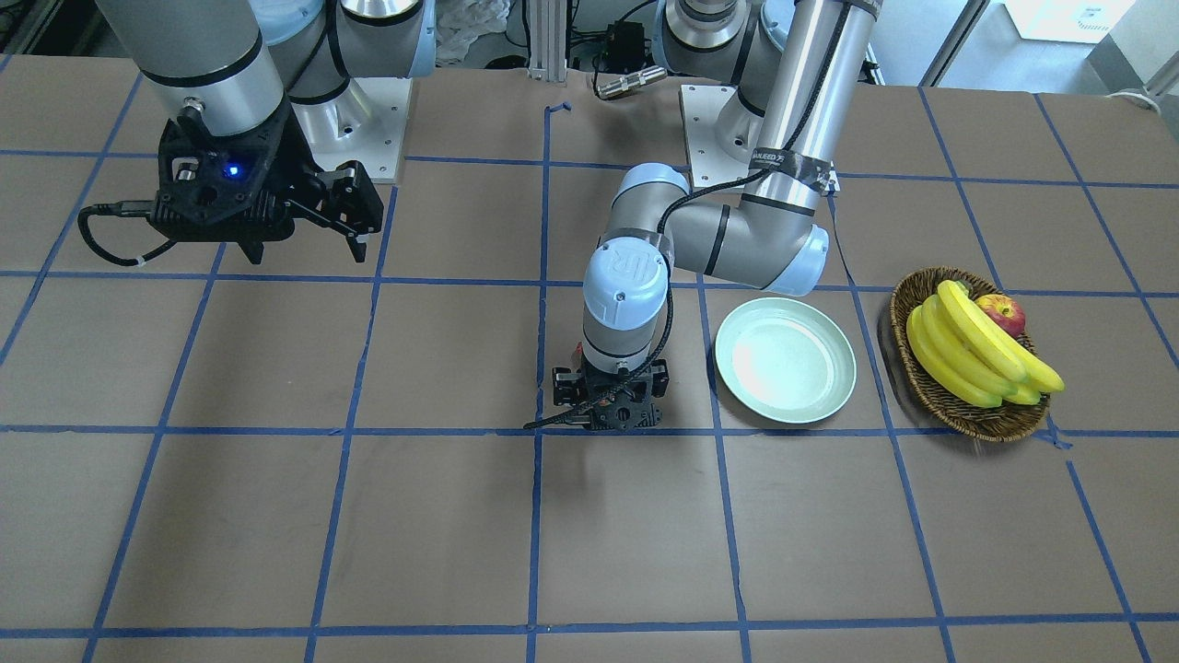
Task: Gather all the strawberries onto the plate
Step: 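Lower the left gripper and grasp one strawberry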
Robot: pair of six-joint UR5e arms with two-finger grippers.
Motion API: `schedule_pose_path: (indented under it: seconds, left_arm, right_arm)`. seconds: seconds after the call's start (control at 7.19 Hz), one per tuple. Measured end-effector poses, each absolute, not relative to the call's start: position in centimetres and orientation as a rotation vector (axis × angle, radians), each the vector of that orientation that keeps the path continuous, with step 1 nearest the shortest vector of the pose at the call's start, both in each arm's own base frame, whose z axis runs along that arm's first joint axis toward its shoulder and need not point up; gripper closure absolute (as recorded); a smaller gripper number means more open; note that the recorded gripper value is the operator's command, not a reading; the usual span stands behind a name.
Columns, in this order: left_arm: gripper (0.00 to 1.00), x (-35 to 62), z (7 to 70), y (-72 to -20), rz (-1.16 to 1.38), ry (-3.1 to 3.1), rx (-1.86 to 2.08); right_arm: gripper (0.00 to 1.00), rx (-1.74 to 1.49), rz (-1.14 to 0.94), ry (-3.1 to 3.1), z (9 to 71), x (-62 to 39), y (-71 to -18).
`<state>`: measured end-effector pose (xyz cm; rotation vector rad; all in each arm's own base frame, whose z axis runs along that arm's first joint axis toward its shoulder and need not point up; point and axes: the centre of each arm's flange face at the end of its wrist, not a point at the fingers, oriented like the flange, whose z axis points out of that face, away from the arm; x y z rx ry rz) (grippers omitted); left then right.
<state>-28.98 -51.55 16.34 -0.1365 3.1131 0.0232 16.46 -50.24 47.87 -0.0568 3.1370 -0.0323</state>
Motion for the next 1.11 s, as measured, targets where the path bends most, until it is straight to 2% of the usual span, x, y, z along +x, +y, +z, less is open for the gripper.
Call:
schedule_pose_path:
  seconds: [0.28, 0.83, 1.11]
  left_arm:
    - [0.83, -29.0, 16.6, -51.4, 0.017, 3.114, -0.128]
    - [0.80, -28.1, 19.5, -51.2, -0.051, 3.086, -0.087]
    - [0.80, -24.0, 20.6, -50.0, 0.000, 3.023, 0.001]
  right_arm:
    - [0.00, -0.057, -0.033, 3.137, 47.9, 16.5, -50.2]
    - [0.00, -0.056, -0.033, 3.137, 47.9, 16.5, -50.2]
    - [0.00, -0.055, -0.033, 3.137, 47.9, 16.5, -50.2]
